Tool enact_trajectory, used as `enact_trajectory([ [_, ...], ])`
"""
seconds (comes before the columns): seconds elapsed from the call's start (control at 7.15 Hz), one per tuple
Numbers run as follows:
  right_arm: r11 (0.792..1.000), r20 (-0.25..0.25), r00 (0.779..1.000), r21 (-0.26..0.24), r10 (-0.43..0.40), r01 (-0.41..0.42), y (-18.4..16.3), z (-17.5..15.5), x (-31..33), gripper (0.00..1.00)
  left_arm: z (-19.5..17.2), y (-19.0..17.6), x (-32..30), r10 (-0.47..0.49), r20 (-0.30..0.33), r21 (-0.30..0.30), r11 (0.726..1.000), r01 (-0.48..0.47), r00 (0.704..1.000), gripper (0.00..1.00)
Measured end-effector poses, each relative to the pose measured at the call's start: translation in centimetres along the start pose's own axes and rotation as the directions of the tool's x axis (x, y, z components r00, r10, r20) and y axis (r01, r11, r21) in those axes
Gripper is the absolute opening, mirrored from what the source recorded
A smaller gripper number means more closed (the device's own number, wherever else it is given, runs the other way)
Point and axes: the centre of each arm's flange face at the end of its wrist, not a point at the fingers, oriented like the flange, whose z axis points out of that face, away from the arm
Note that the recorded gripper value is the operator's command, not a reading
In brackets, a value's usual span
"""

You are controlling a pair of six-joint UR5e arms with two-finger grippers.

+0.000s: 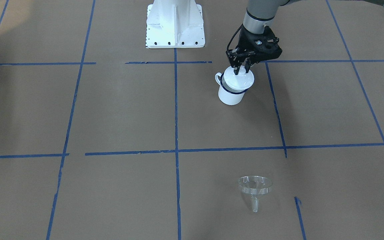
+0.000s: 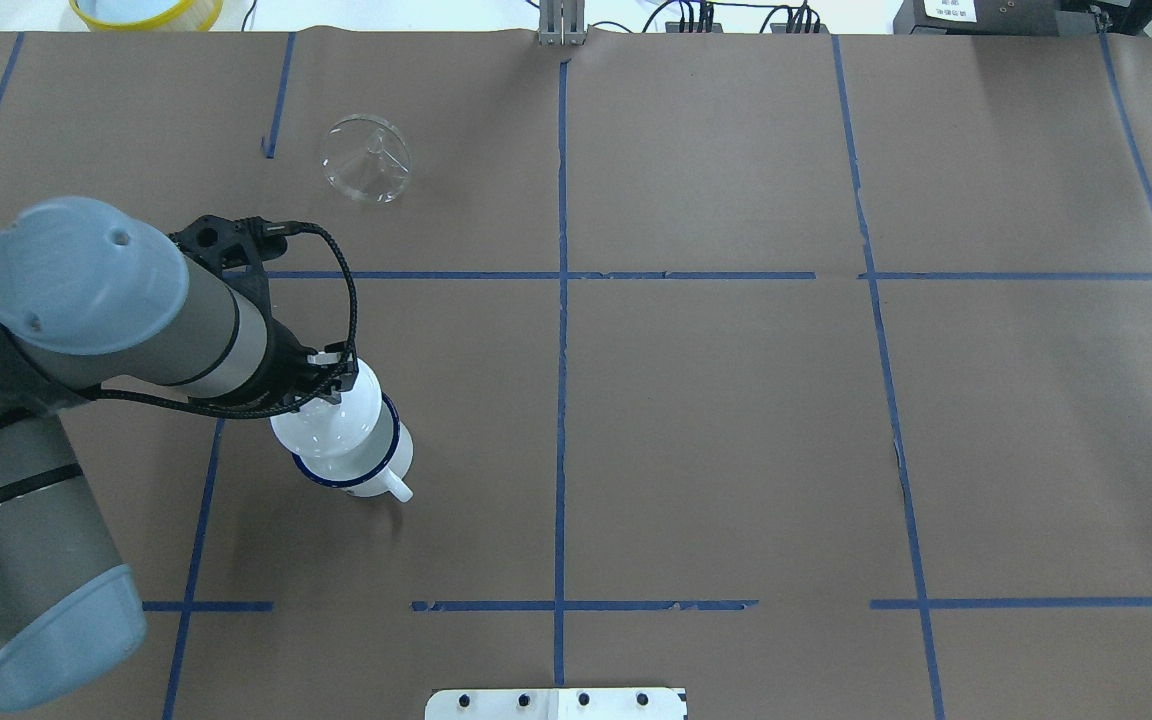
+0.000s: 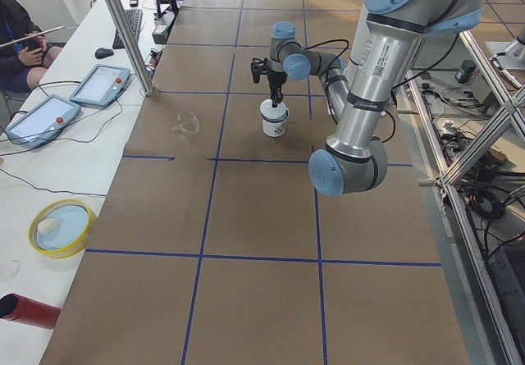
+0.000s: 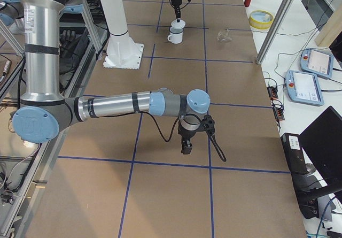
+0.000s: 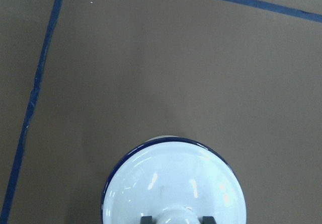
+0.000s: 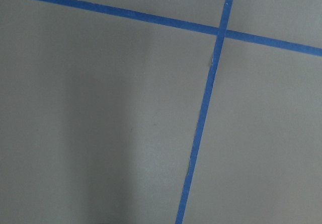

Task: Place funnel on cup
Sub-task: 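Lift the white funnel off the mug and carry it beside the mug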

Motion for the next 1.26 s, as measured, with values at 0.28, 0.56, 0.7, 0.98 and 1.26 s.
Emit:
enact_trajectory([
  [0.28, 1.000, 0.000, 1.000, 0.000, 0.000, 0.000, 0.0, 0.0, 0.0, 1.00, -4.8, -0.1, -3.7, 0.058, -0.016, 0.037, 0.998, -0.057, 0.998, 0.00],
  [0.56, 1.000, 0.000, 1.000, 0.000, 0.000, 0.000, 0.0, 0.0, 0.0, 1.00, -6.4, 1.5, -9.6, 0.107, 0.011, 0.035, 0.994, -0.107, 0.994, 0.00],
  [0.7, 1.000, 0.000, 1.000, 0.000, 0.000, 0.000, 0.0, 0.0, 0.0, 1.00, -5.5, 1.9, -11.9, 0.115, 0.020, 0.030, 0.993, -0.116, 0.993, 0.00],
  [0.98, 1.000, 0.000, 1.000, 0.000, 0.000, 0.000, 0.0, 0.0, 0.0, 1.00, -0.4, 2.1, -15.9, 0.126, -0.011, 0.027, 0.992, -0.125, 0.992, 0.00],
  [1.26, 1.000, 0.000, 1.000, 0.000, 0.000, 0.000, 0.0, 0.0, 0.0, 1.00, 6.6, 3.4, -17.3, 0.089, -0.026, 0.011, 0.996, -0.089, 0.996, 0.00],
])
